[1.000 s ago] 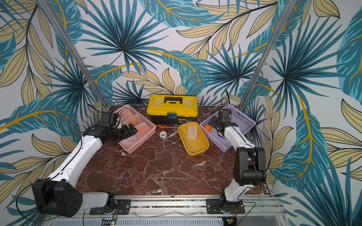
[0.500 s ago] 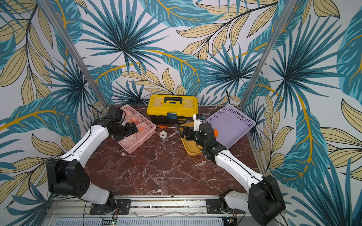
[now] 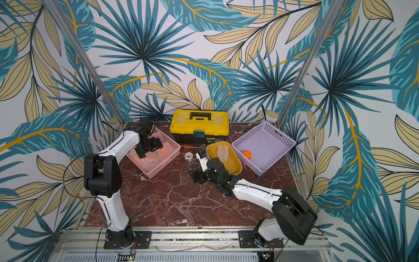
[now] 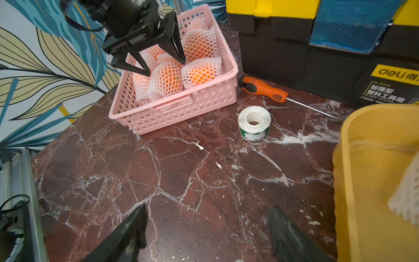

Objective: Remove foam nets from oranges
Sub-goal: Pick up the orange from the basket.

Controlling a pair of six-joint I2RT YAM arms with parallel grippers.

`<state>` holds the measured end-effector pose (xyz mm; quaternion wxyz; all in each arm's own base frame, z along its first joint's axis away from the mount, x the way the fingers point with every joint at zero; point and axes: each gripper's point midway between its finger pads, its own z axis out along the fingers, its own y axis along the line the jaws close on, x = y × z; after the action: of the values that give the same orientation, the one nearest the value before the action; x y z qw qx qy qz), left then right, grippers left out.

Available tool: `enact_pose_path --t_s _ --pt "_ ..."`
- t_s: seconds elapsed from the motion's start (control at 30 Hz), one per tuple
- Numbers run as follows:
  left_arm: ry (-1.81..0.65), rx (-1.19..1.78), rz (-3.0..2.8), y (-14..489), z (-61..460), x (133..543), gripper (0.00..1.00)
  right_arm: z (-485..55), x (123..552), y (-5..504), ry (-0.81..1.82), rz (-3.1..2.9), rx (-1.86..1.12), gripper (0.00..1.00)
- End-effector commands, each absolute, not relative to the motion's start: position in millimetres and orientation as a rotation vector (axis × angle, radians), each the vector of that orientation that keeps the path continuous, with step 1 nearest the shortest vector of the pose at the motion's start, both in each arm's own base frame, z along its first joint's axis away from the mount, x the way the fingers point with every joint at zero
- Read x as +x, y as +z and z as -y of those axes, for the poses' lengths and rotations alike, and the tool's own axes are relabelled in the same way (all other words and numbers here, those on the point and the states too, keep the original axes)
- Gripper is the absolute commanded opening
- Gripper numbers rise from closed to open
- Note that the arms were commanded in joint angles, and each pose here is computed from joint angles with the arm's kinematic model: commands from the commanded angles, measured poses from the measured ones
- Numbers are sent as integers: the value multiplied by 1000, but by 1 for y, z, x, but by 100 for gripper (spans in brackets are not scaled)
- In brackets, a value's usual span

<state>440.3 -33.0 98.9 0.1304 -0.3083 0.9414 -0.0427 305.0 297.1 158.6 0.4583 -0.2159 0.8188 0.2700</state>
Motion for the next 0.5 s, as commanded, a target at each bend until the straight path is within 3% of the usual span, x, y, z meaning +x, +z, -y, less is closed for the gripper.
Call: enact_pose_path --t_s 0.0,0.47 --pt "-25 -1036 -2712 98 13 435 97 -295 305 168 646 -1957 -529 84" --pt "92 -1114 -2722 66 1 441 89 -298 306 165 657 -1967 -527 84"
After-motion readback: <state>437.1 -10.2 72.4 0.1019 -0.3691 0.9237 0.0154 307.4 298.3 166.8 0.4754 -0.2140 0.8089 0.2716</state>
